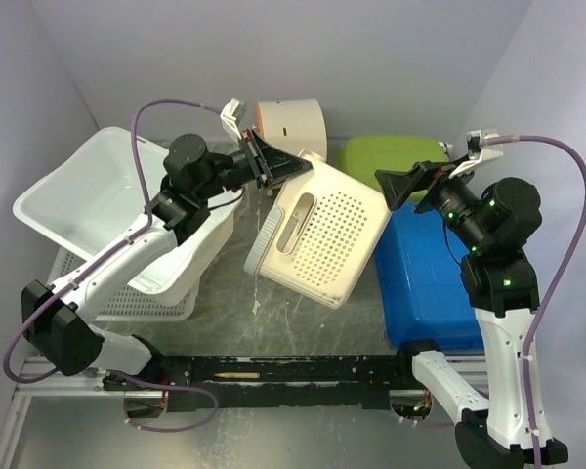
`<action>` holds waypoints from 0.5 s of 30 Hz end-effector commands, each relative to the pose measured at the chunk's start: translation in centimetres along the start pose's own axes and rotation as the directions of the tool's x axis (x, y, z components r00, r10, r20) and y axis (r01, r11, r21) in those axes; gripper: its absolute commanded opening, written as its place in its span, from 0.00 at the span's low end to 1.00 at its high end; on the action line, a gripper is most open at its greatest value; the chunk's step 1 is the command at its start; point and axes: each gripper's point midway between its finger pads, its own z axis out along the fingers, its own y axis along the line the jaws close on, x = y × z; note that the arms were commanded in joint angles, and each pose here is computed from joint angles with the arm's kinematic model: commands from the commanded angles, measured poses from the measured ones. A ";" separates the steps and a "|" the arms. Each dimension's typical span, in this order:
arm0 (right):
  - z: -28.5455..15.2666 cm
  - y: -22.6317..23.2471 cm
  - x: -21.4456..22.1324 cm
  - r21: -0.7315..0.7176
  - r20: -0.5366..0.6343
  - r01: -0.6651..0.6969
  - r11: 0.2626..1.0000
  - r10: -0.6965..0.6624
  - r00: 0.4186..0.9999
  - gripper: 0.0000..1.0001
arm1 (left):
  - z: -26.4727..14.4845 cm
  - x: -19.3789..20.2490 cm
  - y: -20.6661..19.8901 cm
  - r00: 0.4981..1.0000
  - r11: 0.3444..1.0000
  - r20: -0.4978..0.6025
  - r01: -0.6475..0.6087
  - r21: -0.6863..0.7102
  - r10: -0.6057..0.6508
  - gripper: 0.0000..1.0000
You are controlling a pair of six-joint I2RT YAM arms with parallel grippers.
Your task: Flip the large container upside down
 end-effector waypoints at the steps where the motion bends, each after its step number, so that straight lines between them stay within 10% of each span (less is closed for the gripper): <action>1: 0.3 -0.4 -0.8 0.037 0.020 -0.051 0.998 0.051 0.999 1.00 | -2.6 -3.0 -8.3 0.979 0.934 0.205 -0.073 0.350 -0.001 0.07; 15: 1.2 -6.2 2.8 0.465 -0.138 -0.280 0.840 0.380 0.915 1.00 | -7.2 0.3 -4.3 0.941 0.870 0.337 -0.193 0.454 0.033 0.07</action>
